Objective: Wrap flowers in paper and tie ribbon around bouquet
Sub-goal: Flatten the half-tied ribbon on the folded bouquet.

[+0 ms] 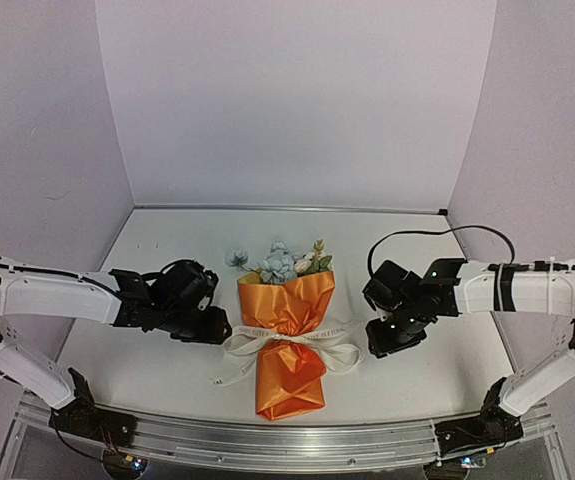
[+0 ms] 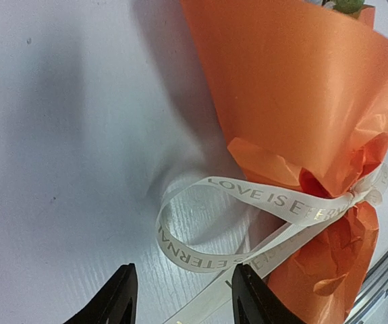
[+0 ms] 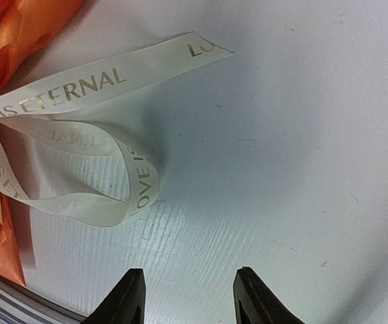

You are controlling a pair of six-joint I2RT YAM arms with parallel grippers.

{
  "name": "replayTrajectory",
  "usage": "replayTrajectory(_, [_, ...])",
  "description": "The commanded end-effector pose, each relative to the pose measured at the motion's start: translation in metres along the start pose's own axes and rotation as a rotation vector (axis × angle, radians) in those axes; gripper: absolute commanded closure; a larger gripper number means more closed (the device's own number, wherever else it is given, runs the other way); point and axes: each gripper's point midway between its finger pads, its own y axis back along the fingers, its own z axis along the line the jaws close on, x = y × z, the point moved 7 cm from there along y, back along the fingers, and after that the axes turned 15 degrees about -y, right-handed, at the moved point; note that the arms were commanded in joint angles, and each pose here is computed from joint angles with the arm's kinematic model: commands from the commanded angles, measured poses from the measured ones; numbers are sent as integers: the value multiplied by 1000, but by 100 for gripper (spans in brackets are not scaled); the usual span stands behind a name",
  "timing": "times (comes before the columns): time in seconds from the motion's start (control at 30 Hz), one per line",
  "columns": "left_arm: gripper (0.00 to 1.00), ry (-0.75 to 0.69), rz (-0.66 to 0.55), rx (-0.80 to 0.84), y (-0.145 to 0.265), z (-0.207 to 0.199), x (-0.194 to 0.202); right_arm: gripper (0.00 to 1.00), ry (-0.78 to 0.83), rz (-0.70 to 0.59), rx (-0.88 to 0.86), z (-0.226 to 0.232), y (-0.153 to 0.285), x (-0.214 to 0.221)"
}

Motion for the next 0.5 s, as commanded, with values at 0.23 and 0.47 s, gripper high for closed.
replayTrajectory(0.23, [54, 85, 71, 28, -37, -2, 4, 53, -91, -86, 36, 22, -10, -14])
replayTrajectory(0.47, [55, 91, 67, 12, -43, 1, 1, 53, -94, -76, 37, 34, -20, -15])
